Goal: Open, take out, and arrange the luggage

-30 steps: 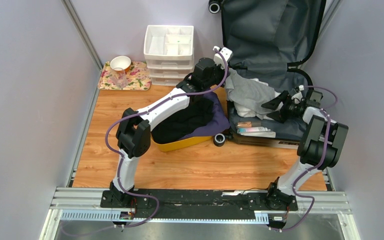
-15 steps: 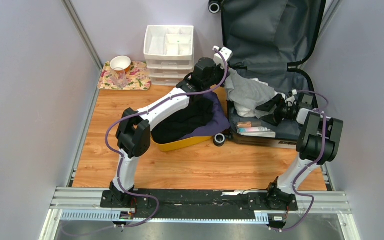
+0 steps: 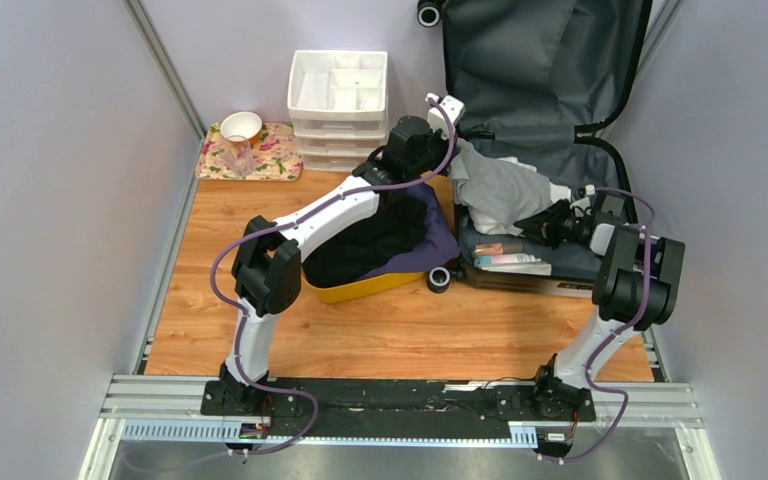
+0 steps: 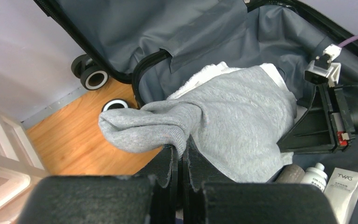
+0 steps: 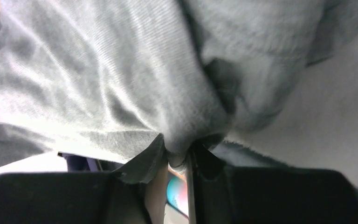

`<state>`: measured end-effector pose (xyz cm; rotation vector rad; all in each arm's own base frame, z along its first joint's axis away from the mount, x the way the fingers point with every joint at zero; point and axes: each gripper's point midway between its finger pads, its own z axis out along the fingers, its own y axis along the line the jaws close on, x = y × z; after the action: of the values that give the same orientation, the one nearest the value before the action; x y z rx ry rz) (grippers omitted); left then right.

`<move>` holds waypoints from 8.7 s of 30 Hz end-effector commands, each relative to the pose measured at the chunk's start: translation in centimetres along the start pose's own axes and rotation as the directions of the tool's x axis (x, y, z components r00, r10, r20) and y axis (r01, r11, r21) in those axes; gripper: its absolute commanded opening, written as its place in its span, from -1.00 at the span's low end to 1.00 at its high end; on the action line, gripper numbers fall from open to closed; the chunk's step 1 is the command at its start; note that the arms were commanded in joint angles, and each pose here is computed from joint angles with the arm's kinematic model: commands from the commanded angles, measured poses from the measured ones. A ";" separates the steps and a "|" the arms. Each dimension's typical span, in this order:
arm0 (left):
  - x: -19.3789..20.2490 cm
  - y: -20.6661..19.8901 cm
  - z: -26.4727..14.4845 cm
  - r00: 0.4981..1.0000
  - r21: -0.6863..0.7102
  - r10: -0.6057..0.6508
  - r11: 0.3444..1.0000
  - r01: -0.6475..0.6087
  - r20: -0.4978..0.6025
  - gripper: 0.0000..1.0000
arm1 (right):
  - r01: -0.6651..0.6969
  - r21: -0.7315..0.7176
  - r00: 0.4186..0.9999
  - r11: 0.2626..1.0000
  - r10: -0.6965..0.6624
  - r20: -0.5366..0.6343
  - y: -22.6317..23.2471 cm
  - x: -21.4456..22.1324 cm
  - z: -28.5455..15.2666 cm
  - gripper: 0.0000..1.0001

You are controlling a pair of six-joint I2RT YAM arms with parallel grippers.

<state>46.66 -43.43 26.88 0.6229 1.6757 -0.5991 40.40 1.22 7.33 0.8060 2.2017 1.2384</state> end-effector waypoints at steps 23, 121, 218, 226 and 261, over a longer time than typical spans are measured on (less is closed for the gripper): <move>-12.6 -1.7 -5.9 0.955 0.080 0.093 0.989 -0.121 0.283 -1.00 | 0.408 -0.126 0.898 0.904 -0.373 0.233 18.2 -5.8 -11.7 -1.00; 1.0 -0.4 -1.0 0.954 0.116 -0.254 0.955 0.273 -0.158 0.71 | 0.498 -0.117 0.830 0.859 -0.511 -0.223 16.8 1.1 1.8 -1.00; 0.7 7.0 -5.2 0.943 0.041 -0.286 0.954 0.297 -0.173 0.77 | 0.343 0.137 0.918 0.930 -0.300 -0.261 5.5 -4.7 1.0 -1.00; 4.1 6.1 -6.5 0.900 0.003 -0.323 0.941 0.339 -0.293 0.78 | 0.340 0.108 0.914 0.934 -0.302 -0.270 6.6 -4.2 0.1 -1.00; 8.4 4.5 -2.1 0.861 0.019 -0.345 0.925 0.379 -0.373 0.26 | 0.421 0.033 0.887 0.906 -0.403 -0.226 11.9 -4.2 -2.7 -1.00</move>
<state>46.69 -37.80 18.74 0.4716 2.1590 -0.8950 44.52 1.13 15.04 0.3178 2.5370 1.0571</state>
